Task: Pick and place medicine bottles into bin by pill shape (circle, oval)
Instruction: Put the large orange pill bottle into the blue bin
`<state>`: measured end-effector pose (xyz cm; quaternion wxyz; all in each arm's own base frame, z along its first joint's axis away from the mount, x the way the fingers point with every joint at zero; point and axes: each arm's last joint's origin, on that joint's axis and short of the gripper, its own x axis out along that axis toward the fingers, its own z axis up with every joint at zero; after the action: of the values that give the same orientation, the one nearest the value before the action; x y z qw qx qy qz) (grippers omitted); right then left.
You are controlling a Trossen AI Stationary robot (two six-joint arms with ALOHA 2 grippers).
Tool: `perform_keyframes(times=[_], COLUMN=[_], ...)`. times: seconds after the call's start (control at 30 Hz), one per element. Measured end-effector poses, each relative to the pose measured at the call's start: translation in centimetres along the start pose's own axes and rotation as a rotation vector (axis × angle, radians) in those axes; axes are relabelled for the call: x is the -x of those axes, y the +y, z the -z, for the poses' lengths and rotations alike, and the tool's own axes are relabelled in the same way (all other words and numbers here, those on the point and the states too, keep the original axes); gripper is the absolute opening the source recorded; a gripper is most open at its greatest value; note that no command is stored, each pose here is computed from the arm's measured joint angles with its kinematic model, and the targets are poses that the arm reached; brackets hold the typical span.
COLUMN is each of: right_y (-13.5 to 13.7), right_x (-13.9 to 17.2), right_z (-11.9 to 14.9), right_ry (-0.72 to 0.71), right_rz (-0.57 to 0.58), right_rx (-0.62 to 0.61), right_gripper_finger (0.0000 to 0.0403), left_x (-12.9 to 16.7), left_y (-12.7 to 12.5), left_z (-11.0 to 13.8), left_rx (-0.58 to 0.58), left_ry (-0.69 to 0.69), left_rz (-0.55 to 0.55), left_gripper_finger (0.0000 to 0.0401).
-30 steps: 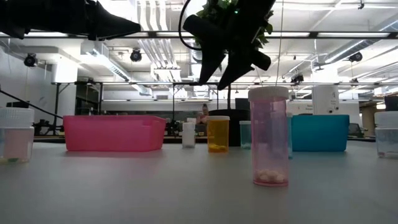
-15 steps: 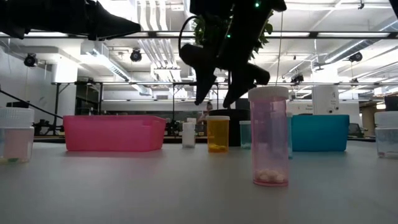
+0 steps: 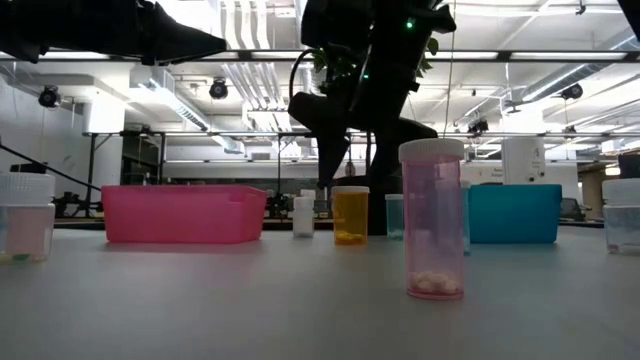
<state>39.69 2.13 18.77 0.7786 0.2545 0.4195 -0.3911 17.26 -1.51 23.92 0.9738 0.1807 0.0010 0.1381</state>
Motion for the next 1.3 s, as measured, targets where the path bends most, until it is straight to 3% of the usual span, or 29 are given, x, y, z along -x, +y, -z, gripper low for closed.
perform_keyframes(times=[0.43,0.83,1.3], right_y=[0.0,0.3,0.4], right_x=[0.0,-2.8,-2.3], right_z=[0.2,1.5,1.2], right_ry=[0.002,0.042,0.047], right_rz=[0.002,0.062,0.037], right_rx=[0.006,0.050,0.031], right_gripper_finger=[0.0312,0.0287,0.0195], left_x=[0.0,0.0,0.0], left_y=[0.0,0.0,0.0], left_z=[0.0,0.0,0.0], left_rx=[0.000,0.000,0.000], left_ry=[0.000,0.000,0.001], left_rz=[0.000,0.000,0.000], left_gripper_finger=[0.0171,0.0171,0.0171])
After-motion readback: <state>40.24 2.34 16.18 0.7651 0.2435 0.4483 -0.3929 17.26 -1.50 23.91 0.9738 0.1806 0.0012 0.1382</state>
